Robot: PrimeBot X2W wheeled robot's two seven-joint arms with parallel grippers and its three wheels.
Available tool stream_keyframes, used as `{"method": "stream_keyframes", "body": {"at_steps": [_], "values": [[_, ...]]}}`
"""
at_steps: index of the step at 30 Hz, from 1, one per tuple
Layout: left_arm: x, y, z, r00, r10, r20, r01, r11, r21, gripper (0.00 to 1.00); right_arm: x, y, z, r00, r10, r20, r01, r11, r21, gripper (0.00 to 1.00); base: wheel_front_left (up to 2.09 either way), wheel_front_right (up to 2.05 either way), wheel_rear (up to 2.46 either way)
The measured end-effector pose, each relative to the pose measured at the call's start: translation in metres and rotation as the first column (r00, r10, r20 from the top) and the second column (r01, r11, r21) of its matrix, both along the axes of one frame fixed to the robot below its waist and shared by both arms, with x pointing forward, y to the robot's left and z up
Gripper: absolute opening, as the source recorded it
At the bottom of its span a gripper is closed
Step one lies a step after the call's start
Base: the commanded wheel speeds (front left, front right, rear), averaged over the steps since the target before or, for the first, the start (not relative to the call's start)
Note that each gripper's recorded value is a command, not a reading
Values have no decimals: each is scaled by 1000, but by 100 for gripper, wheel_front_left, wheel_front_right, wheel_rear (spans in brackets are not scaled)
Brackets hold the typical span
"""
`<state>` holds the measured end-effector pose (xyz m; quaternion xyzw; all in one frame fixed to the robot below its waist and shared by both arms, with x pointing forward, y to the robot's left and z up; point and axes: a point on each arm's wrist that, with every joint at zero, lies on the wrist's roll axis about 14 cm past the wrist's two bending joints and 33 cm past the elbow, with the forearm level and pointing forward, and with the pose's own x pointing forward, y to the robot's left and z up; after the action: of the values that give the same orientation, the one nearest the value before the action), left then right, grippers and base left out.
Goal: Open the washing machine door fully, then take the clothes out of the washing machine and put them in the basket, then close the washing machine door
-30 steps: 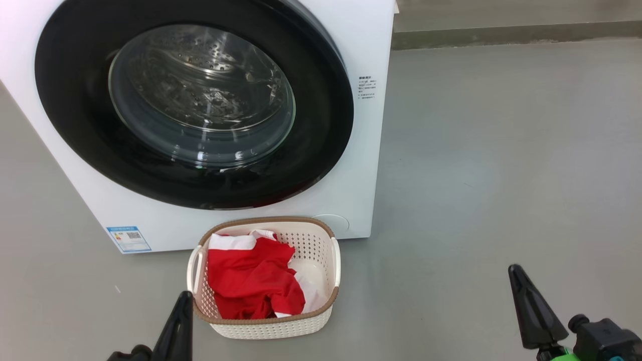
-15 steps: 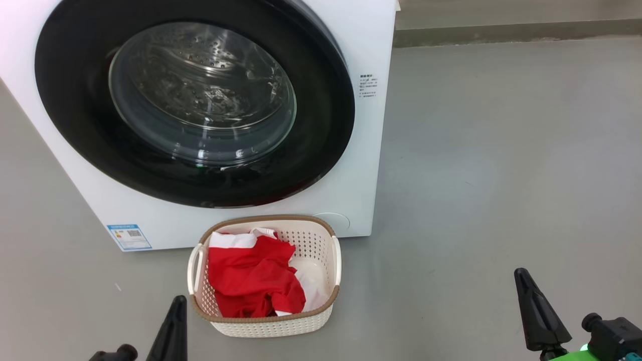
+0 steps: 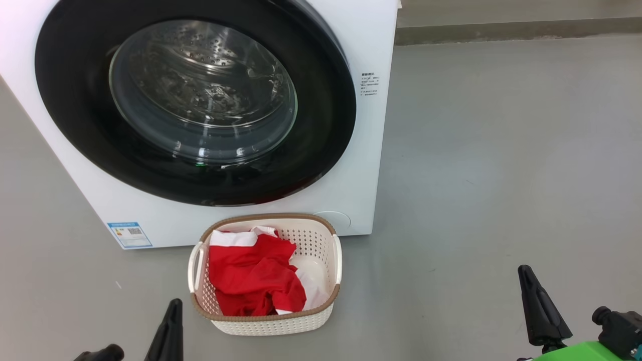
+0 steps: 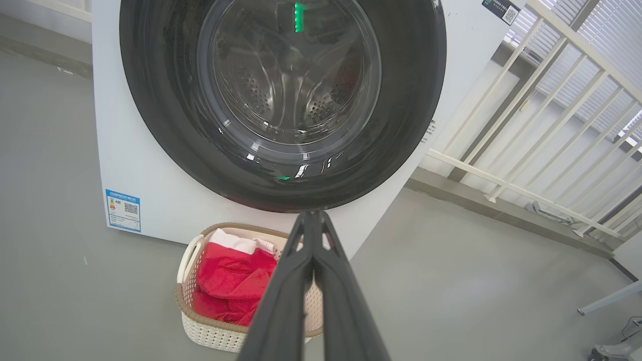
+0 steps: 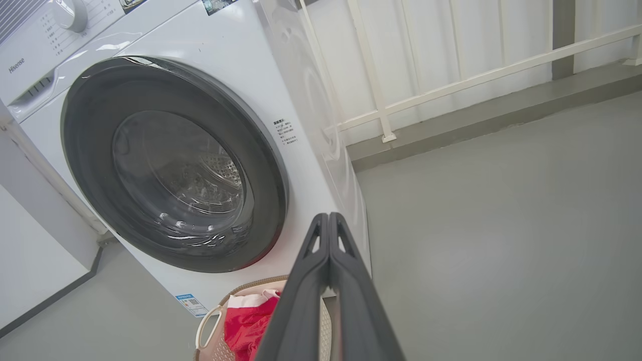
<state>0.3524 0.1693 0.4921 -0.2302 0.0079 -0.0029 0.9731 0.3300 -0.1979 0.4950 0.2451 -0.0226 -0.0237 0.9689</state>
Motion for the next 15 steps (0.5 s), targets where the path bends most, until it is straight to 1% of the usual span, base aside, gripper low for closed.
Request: {"method": "stream_keyframes", "body": {"at_steps": [6, 15], "values": [[0, 3, -5, 1000, 8, -22, -9, 998, -68, 0, 0, -1, -5, 1000, -4, -20, 5, 998, 69, 0, 0, 0, 0], [1, 7, -9, 998, 22, -51, -30, 986, -163, 0, 6, -2, -7, 1000, -7, -28, 12, 985, 173, 0, 0, 0, 0]]}}
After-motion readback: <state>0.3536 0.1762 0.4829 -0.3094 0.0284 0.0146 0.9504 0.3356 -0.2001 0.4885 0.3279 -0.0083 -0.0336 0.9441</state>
